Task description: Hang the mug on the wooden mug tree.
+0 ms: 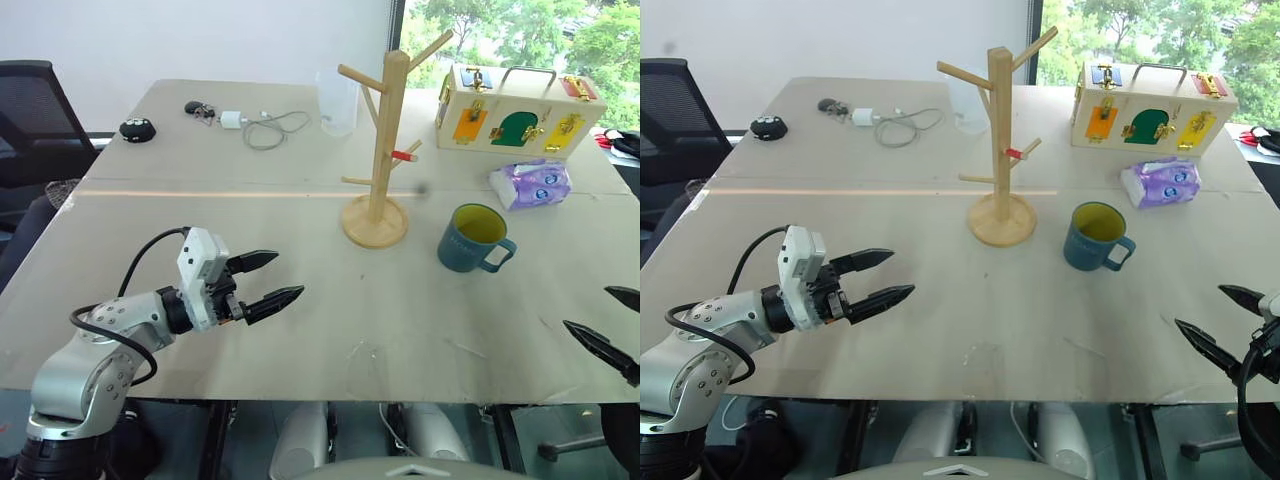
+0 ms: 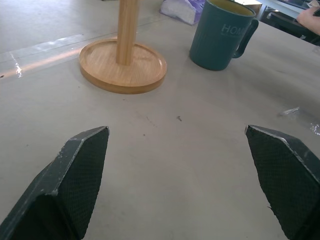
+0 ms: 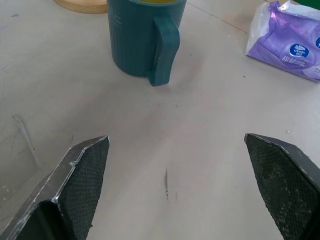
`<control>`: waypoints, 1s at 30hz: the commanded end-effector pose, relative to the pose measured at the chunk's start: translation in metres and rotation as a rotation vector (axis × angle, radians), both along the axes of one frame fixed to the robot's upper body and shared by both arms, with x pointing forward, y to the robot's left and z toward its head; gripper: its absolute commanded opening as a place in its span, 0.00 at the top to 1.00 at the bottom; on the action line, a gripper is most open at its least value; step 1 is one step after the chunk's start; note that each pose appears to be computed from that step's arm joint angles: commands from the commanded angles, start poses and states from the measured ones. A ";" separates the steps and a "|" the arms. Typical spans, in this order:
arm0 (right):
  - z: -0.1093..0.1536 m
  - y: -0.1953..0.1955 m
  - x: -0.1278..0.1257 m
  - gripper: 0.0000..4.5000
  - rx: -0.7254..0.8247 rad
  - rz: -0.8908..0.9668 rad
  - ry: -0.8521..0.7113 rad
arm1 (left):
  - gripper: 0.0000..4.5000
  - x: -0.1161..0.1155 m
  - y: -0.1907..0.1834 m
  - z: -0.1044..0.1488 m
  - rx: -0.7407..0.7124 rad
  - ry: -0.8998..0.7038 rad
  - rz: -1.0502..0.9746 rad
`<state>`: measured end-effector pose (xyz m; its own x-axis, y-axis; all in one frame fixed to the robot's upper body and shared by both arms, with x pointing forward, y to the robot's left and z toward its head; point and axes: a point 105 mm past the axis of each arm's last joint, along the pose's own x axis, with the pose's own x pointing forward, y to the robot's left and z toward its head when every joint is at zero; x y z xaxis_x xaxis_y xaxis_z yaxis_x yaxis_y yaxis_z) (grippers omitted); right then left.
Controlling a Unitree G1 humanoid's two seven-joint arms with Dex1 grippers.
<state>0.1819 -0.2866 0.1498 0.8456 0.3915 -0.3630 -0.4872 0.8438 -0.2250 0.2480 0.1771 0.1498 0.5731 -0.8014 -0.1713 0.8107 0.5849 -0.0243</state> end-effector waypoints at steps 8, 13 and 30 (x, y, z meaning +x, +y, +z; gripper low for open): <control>0.000 0.037 0.035 0.03 0.101 -0.113 -0.127 | 0.00 -0.005 -0.030 0.030 -0.016 -0.115 -0.221; -0.014 0.046 0.055 0.03 0.161 -0.271 -0.119 | 0.00 -0.023 -0.048 0.029 -0.002 -0.115 -0.329; -0.032 0.074 0.097 0.14 0.228 -0.433 -0.139 | 0.00 -0.021 -0.055 0.037 -0.015 -0.166 -0.325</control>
<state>0.2766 -0.2105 0.1101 0.9731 0.0770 -0.2171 -0.0855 0.9959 -0.0298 0.2300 0.1261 0.1767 0.3205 -0.9407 -0.1110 0.9467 0.3139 0.0724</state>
